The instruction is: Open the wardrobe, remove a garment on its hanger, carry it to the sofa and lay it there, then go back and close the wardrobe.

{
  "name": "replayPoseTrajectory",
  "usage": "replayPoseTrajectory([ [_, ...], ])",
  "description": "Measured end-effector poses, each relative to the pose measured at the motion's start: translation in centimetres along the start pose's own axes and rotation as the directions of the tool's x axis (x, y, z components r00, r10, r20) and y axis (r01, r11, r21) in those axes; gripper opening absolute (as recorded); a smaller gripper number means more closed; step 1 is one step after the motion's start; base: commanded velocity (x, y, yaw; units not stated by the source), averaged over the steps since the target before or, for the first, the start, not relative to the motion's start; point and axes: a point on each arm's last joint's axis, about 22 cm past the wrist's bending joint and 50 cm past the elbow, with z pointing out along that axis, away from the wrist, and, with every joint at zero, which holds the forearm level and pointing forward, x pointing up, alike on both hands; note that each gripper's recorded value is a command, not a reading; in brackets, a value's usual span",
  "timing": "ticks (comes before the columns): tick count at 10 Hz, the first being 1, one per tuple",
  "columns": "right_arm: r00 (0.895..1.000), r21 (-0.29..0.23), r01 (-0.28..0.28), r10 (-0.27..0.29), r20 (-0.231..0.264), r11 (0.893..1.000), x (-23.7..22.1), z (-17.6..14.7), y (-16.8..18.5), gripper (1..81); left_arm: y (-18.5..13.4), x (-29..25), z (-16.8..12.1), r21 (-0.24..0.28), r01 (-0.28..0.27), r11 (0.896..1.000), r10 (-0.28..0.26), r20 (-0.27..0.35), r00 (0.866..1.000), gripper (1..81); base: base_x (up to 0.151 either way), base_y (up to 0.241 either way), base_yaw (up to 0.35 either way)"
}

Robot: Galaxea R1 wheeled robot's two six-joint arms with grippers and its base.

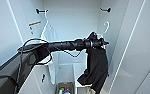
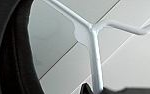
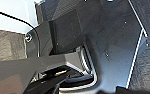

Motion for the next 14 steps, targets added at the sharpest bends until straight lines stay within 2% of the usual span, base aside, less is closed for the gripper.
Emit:
replayPoseTrajectory([
  [8, 1.0, 0.0, -0.001, 0.001, 0.002, 1.0, -0.26, -0.02, 0.02, 81.1, -0.09, -0.11, -0.11, 0.001, 0.003, 1.0, -0.003, 0.0, 1.0, 1.0, -0.13, 0.0, 0.0],
  [14, 1.0, 0.002, 0.001, -0.001, -0.004, 1.0, 0.1, 0.03, -0.06, 81.1, 0.22, -0.5, -0.5, -0.006, 0.003, 1.0, -0.003, 0.007, 1.0, 1.0, -0.011, 0.0, 0.0],
])
